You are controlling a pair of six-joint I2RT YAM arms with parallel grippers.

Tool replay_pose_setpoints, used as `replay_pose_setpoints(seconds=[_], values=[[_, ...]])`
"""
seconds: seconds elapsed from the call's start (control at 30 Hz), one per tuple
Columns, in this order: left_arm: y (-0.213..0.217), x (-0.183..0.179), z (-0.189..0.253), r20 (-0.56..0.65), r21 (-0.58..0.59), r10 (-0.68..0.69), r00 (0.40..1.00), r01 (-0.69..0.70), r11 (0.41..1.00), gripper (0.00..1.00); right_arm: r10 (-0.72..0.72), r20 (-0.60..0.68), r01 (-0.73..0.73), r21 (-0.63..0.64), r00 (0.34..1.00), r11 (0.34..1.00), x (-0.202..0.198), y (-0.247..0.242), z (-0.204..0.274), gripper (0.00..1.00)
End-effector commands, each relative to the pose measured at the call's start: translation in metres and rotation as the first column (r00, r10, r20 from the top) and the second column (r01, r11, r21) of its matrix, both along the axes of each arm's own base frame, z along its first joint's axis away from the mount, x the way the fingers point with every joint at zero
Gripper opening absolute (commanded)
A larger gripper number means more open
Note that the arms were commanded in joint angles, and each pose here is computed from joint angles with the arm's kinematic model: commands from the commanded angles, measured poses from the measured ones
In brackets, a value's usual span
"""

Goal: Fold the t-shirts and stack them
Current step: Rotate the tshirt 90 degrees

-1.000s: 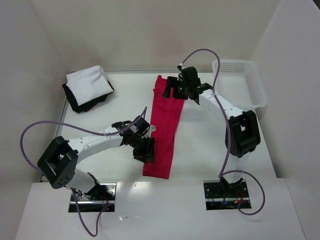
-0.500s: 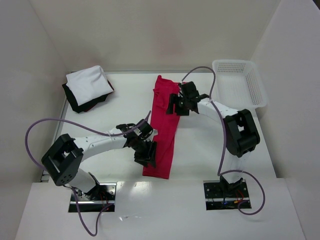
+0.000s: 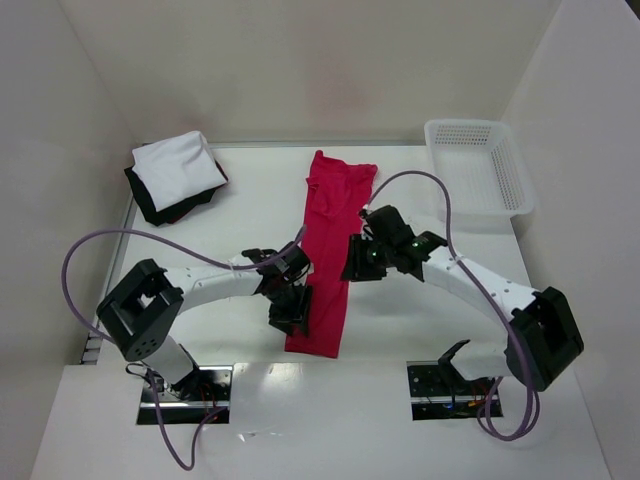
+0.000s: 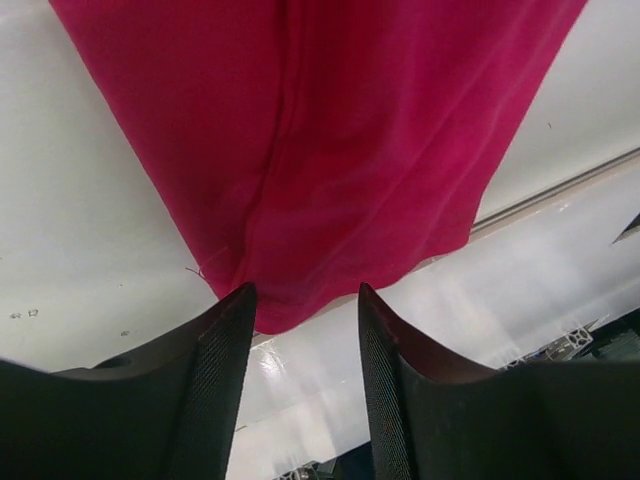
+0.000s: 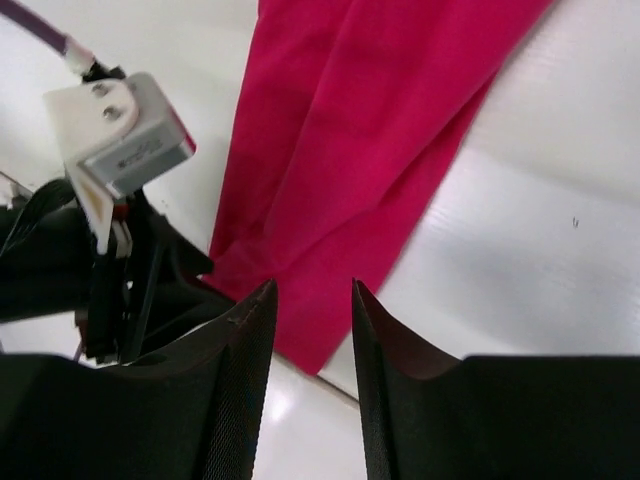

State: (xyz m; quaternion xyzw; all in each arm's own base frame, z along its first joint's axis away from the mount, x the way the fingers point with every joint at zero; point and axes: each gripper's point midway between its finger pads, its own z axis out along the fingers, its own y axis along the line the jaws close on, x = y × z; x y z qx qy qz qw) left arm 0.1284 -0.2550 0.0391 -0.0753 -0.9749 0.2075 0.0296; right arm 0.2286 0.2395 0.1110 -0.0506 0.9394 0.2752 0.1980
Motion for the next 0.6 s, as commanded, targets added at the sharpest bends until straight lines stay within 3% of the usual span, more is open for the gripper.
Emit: replay_pose_setpoints(seconds=[0.0, 0.13, 0.23, 0.43, 0.57], values=[[-0.013, 0.013, 0.008, 0.033, -0.022, -0.001, 0.999, 0.002, 1.0, 0.53, -0.023, -0.065, 0.024, 0.004, 0.998, 1.0, -0.023, -0.008, -0.002, 0.41], [-0.02, 0.018, 0.005, 0.023, -0.02, -0.012, 1.0, 0.012, 1.0, 0.52, 0.035, -0.189, -0.035, 0.005, 0.981, 0.999, -0.07, -0.001, -0.03, 0.4], [-0.023, 0.02, 0.008, 0.031, -0.029, -0.012, 0.999, 0.013, 0.999, 0.49, 0.07, -0.205, -0.061, 0.047, 0.976, 0.997, -0.096, 0.014, -0.029, 0.41], [-0.015, 0.018, -0.001, 0.051, -0.012, -0.032, 0.998, 0.032, 0.999, 0.37, 0.033, -0.176, -0.025, 0.052, 0.984, 0.998, -0.104, 0.026, -0.033, 0.51], [-0.006, 0.015, -0.005, 0.07, 0.003, -0.037, 0.997, 0.037, 0.999, 0.36, 0.003, -0.136, 0.003, 0.048, 0.991, 0.999, -0.096, 0.027, -0.035, 0.54]])
